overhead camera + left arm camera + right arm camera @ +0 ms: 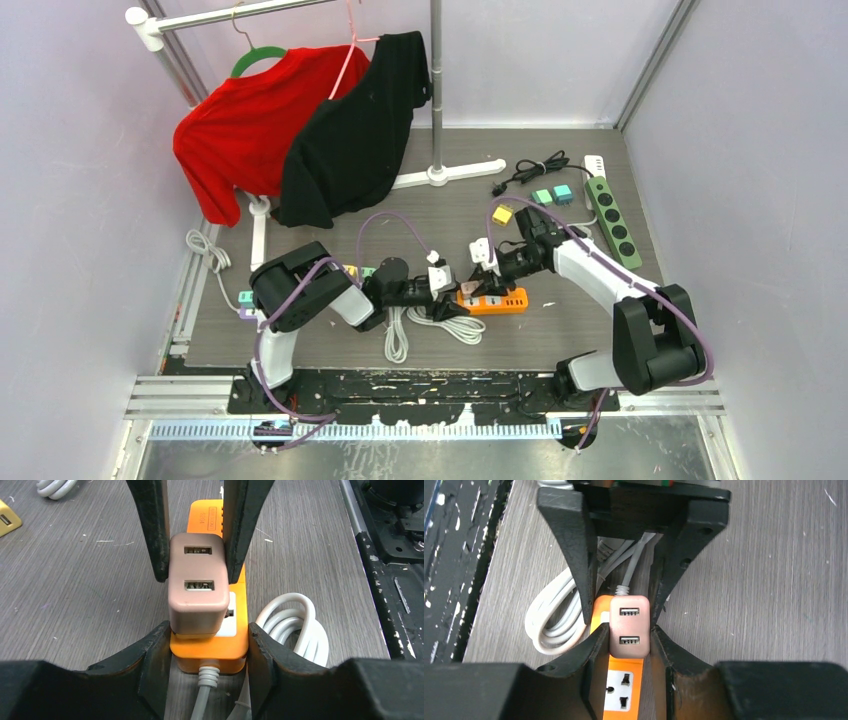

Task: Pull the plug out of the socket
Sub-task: Remove the plug from the socket.

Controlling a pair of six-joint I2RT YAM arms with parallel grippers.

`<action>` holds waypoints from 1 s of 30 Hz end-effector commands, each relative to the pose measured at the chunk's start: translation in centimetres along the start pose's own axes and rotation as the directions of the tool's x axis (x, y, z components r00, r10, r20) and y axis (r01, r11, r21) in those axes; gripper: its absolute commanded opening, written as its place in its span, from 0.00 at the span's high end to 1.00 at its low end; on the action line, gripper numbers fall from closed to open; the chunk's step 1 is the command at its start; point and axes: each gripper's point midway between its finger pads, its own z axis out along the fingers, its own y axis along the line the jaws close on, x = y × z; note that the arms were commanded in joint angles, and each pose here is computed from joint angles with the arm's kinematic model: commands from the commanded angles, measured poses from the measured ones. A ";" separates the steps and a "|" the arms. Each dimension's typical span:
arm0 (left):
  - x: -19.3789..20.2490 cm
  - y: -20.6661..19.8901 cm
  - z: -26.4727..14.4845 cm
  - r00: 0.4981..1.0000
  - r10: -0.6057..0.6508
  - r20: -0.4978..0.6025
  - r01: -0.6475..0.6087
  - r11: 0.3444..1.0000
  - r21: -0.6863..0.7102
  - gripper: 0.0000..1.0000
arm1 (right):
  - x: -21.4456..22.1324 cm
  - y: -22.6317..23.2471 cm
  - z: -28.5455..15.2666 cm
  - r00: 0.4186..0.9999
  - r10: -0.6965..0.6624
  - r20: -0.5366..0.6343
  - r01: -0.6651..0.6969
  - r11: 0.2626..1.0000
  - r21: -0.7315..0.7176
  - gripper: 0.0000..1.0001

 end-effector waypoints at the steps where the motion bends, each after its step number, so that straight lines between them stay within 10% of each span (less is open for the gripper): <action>1: 1.8 0.9 -0.7 0.998 -0.022 -0.056 0.019 0.998 -0.052 0.97 | -1.3 -1.3 -0.8 0.987 0.146 0.069 -0.150 0.986 0.066 0.99; 10: 1.0 1.3 -0.5 0.997 -0.063 -0.044 0.059 0.995 -0.077 0.91 | -2.8 0.0 -2.6 0.982 0.128 0.137 -0.133 0.991 0.024 0.99; 17: -1.8 2.0 -0.7 0.995 -0.096 0.012 0.097 0.988 -0.122 0.47 | -4.5 -0.2 -4.3 0.948 0.245 0.203 -0.252 0.968 0.008 0.99; 22: -6.0 2.3 -1.8 0.992 -0.085 0.094 0.099 0.981 -0.167 0.20 | -5.4 -1.5 -5.9 0.862 0.438 0.255 -0.452 0.892 -0.003 0.99; 30: -9.3 0.9 -4.5 0.973 -0.191 0.131 0.213 0.960 -0.183 0.13 | -5.3 -5.3 -6.8 0.607 0.736 0.300 -0.771 0.636 0.001 0.99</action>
